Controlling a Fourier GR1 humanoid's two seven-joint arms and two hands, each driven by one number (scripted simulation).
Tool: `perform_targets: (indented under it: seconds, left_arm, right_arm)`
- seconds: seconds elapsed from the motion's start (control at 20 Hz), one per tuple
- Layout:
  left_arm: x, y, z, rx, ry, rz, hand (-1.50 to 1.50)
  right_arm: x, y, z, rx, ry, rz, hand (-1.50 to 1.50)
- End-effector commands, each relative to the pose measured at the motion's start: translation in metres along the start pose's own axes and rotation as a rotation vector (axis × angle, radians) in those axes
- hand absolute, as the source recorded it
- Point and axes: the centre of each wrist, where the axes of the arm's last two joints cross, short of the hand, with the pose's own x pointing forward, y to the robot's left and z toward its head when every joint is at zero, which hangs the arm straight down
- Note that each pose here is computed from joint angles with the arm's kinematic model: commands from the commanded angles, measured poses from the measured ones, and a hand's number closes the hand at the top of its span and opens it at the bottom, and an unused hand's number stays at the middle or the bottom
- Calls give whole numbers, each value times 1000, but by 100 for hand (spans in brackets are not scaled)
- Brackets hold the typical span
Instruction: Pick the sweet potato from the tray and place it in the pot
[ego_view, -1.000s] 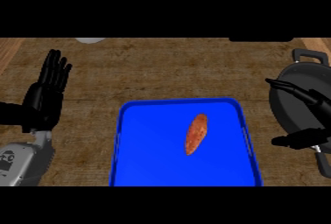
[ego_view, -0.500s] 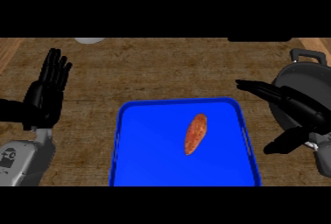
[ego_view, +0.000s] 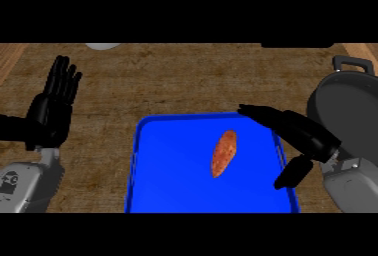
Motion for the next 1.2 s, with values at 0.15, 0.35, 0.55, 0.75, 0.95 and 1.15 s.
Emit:
perform_targets:
  seconds: [0.15,0.35,0.55,0.75,0.95,1.15]
  left_arm:
    - [16,9,-6,8,-10,0,0]
    - [-9,-1,1,-4,-1,-1,0]
    - [5,-1,10,4,-6,-10,0]
    - [-7,6,11,-3,4,-2,0]
    - [3,-11,9,-3,13,-1,0]
    - [-5,-6,12,3,11,8,0]
  right_arm:
    - [8,20,-23,45,27,4,-150]
    - [6,26,-22,37,-18,8,-150]
    - [-2,59,-21,6,-49,16,-150]
    - [3,58,-37,-8,8,27,-150]
    - [0,61,-41,18,63,73,-150]
    - [-4,81,-52,12,73,50,-150]
